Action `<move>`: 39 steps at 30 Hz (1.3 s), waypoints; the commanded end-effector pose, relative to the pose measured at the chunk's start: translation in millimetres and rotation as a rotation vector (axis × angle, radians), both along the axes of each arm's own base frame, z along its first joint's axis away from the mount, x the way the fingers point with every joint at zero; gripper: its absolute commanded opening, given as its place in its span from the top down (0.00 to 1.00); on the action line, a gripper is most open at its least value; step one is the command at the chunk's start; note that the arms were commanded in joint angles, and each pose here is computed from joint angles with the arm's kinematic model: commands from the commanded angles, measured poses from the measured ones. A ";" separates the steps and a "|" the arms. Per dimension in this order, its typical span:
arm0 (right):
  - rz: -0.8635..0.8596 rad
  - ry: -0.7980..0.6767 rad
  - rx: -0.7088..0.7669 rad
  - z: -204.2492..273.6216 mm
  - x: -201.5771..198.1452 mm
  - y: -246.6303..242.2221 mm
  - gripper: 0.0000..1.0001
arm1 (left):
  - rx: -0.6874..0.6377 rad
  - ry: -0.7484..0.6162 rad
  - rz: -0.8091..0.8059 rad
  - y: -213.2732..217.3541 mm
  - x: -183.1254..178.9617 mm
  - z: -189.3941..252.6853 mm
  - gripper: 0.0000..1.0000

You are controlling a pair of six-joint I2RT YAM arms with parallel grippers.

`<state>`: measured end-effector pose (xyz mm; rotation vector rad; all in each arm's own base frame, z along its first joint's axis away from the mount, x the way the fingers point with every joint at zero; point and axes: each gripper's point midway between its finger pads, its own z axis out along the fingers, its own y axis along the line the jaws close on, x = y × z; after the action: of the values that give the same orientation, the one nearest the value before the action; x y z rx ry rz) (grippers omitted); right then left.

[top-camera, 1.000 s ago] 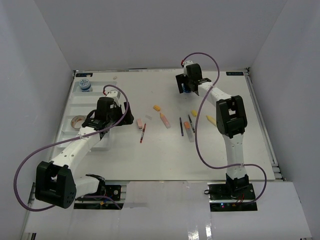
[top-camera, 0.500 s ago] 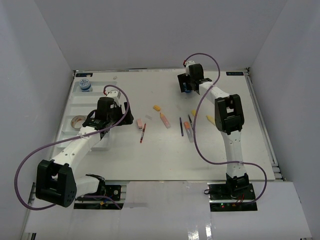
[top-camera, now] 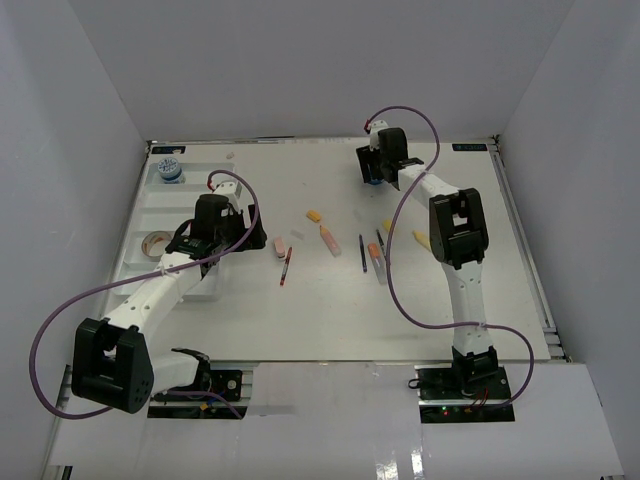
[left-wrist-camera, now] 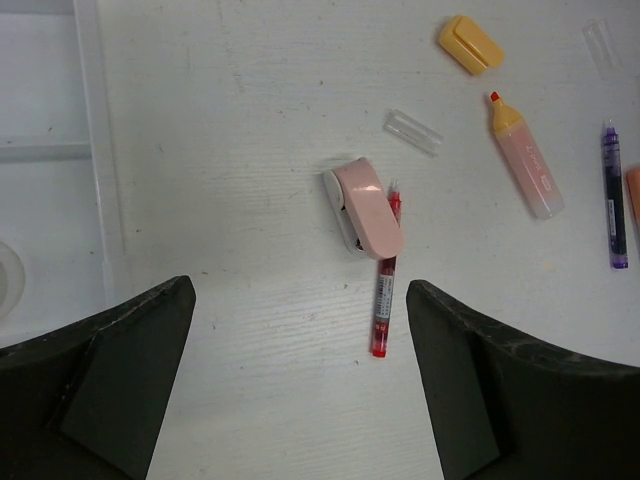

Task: Sort the stationery into containers
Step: Pick up the stationery from the corner of the board, then place the stationery at the center of the board.

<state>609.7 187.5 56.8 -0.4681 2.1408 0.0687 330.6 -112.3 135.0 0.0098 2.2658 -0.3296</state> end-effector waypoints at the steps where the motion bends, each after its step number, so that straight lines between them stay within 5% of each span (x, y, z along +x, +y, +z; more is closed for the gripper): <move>1: 0.041 -0.111 0.029 45.8 4.0 8.4 0.51 | 0.021 -0.016 0.011 4.8 1.6 0.7 0.02; 6: 0.123 -0.201 0.047 101.1 -31.8 29.6 0.54 | 0.028 -0.030 0.023 7.6 2.2 5.0 0.02; 12: 0.288 -0.217 0.082 121.7 -125.6 78.7 0.52 | 0.024 -0.040 0.022 7.7 0.9 8.8 0.02; 20: 0.523 -0.115 0.108 79.7 -252.1 137.0 0.48 | 0.033 -0.044 0.032 10.2 0.9 9.3 0.02; 29: 0.660 -0.060 0.111 35.3 -315.8 171.2 0.42 | 0.022 -0.032 0.038 9.2 0.4 5.2 0.02; 37: 0.688 -0.011 0.072 -1.4 -342.9 159.6 0.04 | -0.056 -0.006 -0.031 -10.2 -10.7 10.1 0.02; 39: 0.686 -0.024 0.070 6.8 -345.9 154.4 0.03 | -0.064 -0.003 -0.045 -14.1 -14.7 16.3 0.02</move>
<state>257.5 336.1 36.1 -1.1756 1.9517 0.5054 322.9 -115.2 131.1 0.0051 2.2874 -0.3524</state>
